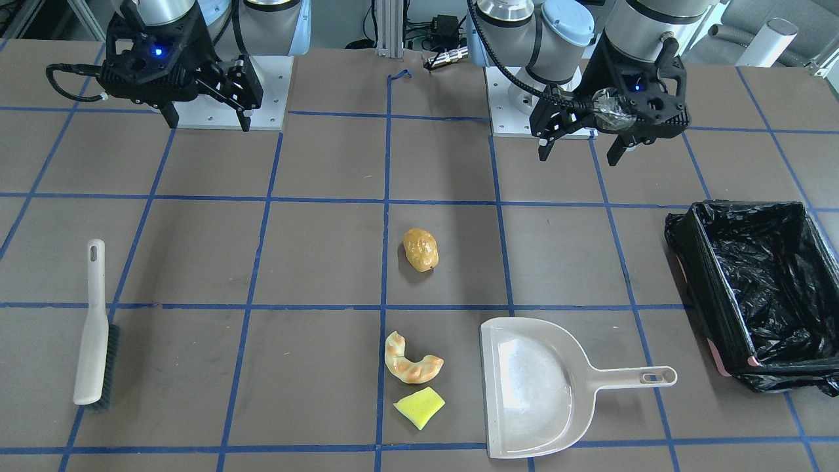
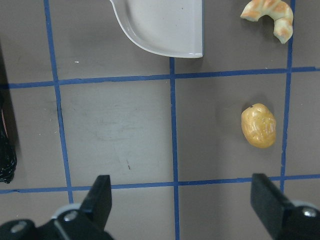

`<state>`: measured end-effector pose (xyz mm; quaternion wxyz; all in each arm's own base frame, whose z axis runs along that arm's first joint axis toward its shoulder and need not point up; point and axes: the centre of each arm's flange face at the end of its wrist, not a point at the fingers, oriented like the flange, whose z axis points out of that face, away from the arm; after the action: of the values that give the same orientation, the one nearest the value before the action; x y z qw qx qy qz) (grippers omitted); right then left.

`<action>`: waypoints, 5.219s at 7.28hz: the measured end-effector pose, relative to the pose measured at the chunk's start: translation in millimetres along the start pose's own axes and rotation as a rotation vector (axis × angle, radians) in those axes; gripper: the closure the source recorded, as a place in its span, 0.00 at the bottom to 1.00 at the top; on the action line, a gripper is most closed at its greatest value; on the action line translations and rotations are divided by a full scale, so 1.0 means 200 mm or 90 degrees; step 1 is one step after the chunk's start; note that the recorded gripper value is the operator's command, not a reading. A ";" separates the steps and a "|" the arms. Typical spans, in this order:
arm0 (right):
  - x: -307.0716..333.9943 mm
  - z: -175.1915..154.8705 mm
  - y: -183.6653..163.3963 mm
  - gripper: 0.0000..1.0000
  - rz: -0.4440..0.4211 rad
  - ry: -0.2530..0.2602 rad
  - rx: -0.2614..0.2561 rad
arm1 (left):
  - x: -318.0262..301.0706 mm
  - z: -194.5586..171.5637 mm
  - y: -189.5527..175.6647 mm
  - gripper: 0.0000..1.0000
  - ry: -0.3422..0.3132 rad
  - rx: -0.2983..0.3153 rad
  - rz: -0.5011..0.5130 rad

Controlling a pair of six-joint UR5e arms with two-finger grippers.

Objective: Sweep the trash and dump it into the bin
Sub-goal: 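Grasp the white dustpan with the left gripper while the right grasps the brush, then lift the white-handled brush with the right gripper while the left gripper holds the dustpan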

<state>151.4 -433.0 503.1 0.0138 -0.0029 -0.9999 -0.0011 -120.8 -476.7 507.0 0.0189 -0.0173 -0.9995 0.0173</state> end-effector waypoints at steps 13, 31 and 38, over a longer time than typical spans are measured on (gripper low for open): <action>0.83 0.76 -0.54 0.01 -0.153 -0.037 -0.102 | -0.16 0.24 -0.38 0.00 -0.013 0.131 -0.606; 1.26 1.41 -0.53 0.85 -0.179 0.005 -0.138 | -0.66 1.36 -0.97 0.03 -0.040 0.106 -0.970; 1.02 1.15 -0.60 0.90 -0.088 0.031 -0.115 | -0.66 1.37 -0.95 1.00 -0.038 0.097 -0.979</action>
<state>-59.2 -551.8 278.4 0.0378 0.0650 -0.9929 -0.0923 -6.4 -681.3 235.1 -0.0006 0.6837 -0.7266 0.0686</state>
